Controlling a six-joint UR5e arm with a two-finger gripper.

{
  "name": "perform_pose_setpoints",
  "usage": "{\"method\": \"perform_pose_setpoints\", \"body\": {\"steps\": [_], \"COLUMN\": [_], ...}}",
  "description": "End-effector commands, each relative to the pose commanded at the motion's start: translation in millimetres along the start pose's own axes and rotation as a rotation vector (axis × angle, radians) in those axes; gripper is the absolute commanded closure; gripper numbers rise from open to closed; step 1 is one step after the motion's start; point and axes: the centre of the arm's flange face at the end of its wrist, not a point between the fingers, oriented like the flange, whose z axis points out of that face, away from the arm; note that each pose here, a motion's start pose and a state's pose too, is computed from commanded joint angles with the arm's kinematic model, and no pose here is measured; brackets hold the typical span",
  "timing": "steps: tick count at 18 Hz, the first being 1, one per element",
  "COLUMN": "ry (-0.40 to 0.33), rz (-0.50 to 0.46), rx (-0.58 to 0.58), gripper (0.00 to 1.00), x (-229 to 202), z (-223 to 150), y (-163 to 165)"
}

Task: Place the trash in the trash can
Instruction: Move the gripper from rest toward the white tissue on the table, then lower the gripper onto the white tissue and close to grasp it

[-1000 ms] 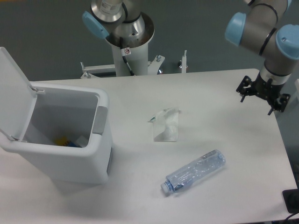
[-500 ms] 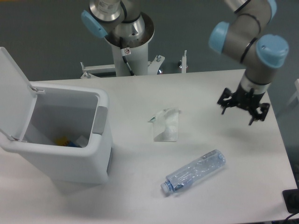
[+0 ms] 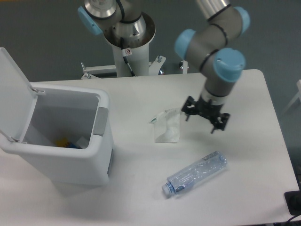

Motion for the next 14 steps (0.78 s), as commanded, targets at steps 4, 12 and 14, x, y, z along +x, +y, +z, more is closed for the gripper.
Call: {"method": "perform_pose_setpoints", "body": {"steps": [4,12,14], "ry": [0.037,0.072,0.070], "rz": [0.013,0.034,0.034], "rx": [-0.019,-0.037,-0.039], "gripper": [0.00,0.73,0.85], "x": [26,34,34], "z": [19,41,41], "y": [-13,-22,-22]}}
